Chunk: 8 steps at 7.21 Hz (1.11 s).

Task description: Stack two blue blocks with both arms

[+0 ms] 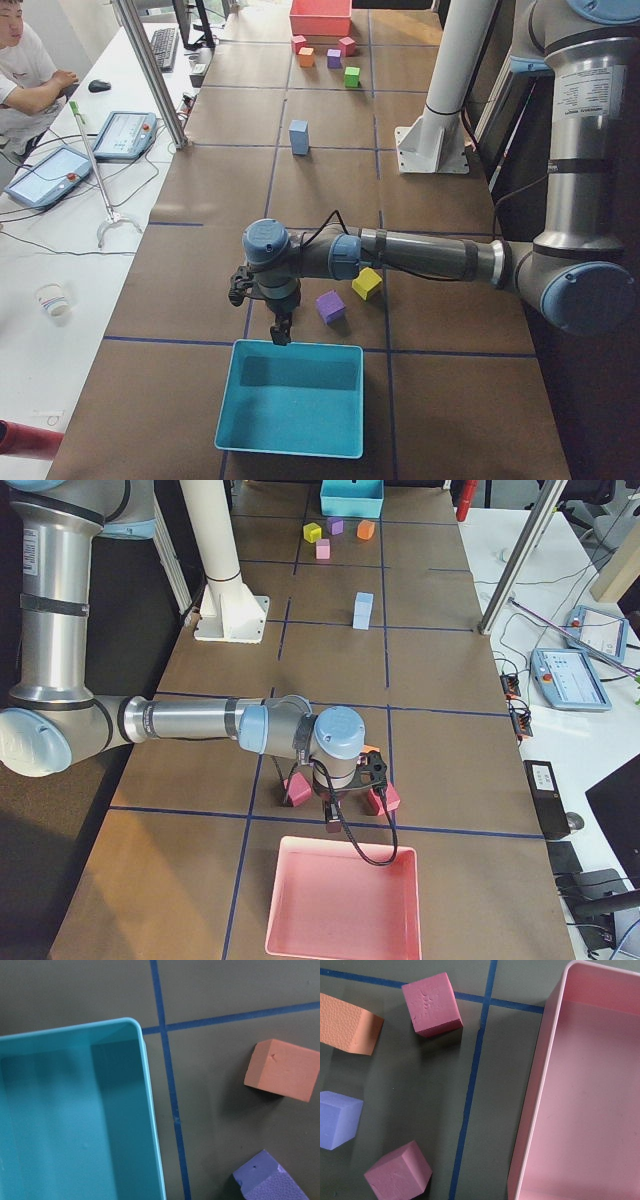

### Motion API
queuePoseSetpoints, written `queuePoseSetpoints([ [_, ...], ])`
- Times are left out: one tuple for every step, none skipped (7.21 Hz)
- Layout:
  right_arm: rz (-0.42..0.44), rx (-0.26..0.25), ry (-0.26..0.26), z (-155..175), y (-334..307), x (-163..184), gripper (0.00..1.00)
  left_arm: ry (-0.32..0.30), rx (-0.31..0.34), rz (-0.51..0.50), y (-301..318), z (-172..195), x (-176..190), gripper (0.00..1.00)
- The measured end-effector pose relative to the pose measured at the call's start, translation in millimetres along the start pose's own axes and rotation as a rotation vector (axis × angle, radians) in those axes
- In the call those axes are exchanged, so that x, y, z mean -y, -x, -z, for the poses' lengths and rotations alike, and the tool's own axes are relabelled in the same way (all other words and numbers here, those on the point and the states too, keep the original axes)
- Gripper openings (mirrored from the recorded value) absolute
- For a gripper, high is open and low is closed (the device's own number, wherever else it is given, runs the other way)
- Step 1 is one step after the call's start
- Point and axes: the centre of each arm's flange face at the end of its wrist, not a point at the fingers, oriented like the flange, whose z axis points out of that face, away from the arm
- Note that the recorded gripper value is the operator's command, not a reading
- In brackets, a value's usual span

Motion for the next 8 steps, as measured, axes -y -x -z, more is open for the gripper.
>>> queuePoseSetpoints([
  [0.003,0.001,0.001,-0.3,1.0,1.0,1.00,0.008,0.003,0.009,3.6,-3.7,-3.8,1.00],
  [0.007,0.002,0.003,-1.5,3.0,2.2,1.00,0.012,0.003,0.012,5.1,-5.8,-6.6,1.00],
  [0.013,0.003,0.009,-3.7,5.6,3.7,1.00,0.013,0.001,0.008,4.2,-5.8,-10.0,1.00],
  [0.018,0.004,0.013,-5.6,7.8,5.0,1.00,0.017,0.000,0.008,4.6,-7.7,-14.0,1.00],
  [0.024,0.004,0.016,-6.9,9.9,6.3,1.00,0.018,-0.001,0.007,4.5,-8.5,-15.7,1.00],
  [0.031,0.004,0.020,-8.5,13.0,7.7,1.00,0.019,-0.002,0.008,4.4,-8.9,-16.3,1.00],
  [0.038,0.005,0.023,-9.7,16.0,9.1,1.00,0.020,-0.003,0.009,4.2,-8.9,-16.5,1.00],
  [0.042,0.005,0.025,-10.4,17.4,9.7,1.00,0.019,-0.003,0.008,3.9,-8.7,-16.5,1.00],
])
